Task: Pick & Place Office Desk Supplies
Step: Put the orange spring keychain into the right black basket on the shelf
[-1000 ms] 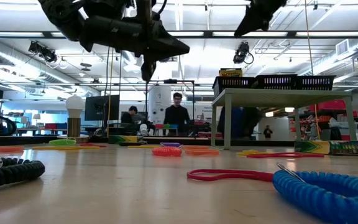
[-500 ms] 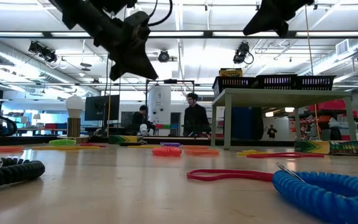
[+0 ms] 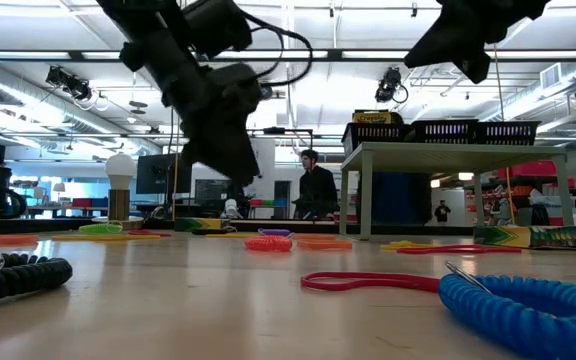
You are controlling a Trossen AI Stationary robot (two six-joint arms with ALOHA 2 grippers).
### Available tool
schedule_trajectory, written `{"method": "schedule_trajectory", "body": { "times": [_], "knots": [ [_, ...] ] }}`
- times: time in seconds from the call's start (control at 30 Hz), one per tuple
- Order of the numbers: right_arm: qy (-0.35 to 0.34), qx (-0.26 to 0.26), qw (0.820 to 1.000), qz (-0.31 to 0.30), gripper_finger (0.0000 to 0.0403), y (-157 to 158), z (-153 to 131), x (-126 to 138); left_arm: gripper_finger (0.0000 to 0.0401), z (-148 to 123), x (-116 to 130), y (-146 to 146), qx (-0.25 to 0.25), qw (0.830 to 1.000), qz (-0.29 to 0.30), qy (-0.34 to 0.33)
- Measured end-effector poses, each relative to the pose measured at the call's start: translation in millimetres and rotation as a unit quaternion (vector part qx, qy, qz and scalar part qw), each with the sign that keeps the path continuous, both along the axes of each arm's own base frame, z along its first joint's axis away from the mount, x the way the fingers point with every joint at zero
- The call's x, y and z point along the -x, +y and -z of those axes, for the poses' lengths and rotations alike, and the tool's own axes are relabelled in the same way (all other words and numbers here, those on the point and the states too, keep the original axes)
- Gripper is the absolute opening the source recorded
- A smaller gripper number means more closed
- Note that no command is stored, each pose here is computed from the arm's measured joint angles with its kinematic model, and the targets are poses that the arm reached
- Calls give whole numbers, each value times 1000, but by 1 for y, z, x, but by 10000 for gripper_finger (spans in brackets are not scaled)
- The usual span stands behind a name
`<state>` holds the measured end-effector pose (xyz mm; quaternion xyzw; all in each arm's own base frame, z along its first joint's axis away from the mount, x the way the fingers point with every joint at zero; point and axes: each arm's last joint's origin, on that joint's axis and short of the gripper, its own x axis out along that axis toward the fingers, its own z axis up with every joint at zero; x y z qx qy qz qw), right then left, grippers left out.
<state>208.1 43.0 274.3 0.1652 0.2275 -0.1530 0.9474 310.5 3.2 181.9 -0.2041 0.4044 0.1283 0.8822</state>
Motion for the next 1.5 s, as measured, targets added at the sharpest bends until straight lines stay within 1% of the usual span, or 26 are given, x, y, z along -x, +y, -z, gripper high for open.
{"method": "schedule_trajectory", "body": {
  "times": [0.07,0.13,0.27,0.4,0.5,0.57,0.7,0.8,0.9,0.97,1.03,1.07,1.13,1.23,1.33,1.37,1.43,1.5],
  "knots": [
    [1,2,1000,-1,3,0,0,0,185,11,-3,-8,-9,999,25,17],
    [3,7,1000,-4,3,0,0,0,193,21,-8,-14,-8,999,40,20],
    [6,22,1000,-12,3,0,0,0,193,41,-15,-19,4,999,24,34],
    [13,48,998,-27,3,0,0,0,177,51,-23,-20,1,999,-3,33],
    [18,60,997,-43,3,0,0,0,158,55,-29,-21,7,999,-12,40],
    [20,66,996,-55,3,1,0,0,140,56,-36,-22,11,999,-10,35],
    [28,90,992,-82,3,1,0,0,102,60,-45,-25,10,999,-15,47],
    [30,101,991,-87,3,0,0,0,66,61,-49,-25,3,997,-45,58],
    [30,98,991,-84,3,0,1,0,29,56,-49,-28,10,995,-84,53],
    [27,85,993,-76,3,0,1,0,13,53,-49,-34,11,993,-116,34],
    [21,57,996,-60,3,0,1,0,11,47,-52,-43,14,992,-128,-4],
    [18,44,997,-53,3,0,1,-1,12,44,-55,-49,16,992,-122,-27],
    [15,22,999,-40,3,0,1,-2,12,40,-58,-60,17,994,-92,-55],
    [21,-1,1000,-11,7,1,7,-6,9,35,-61,-70,1,995,-50,-90],
    [29,-32,999,23,8,3,16,-14,9,32,-56,-64,2,991,-22,-135],
    [33,-41,998,29,8,4,20,-17,9,30,-56,-60,6,987,-16,-163],
    [43,-55,997,40,9,8,28,-22,9,32,-44,-49,10,981,-11,-193],
    [41,-73,995,46,12,13,34,-29,9,34,-35,-40,21,971,-7,-238]
  ]
}}
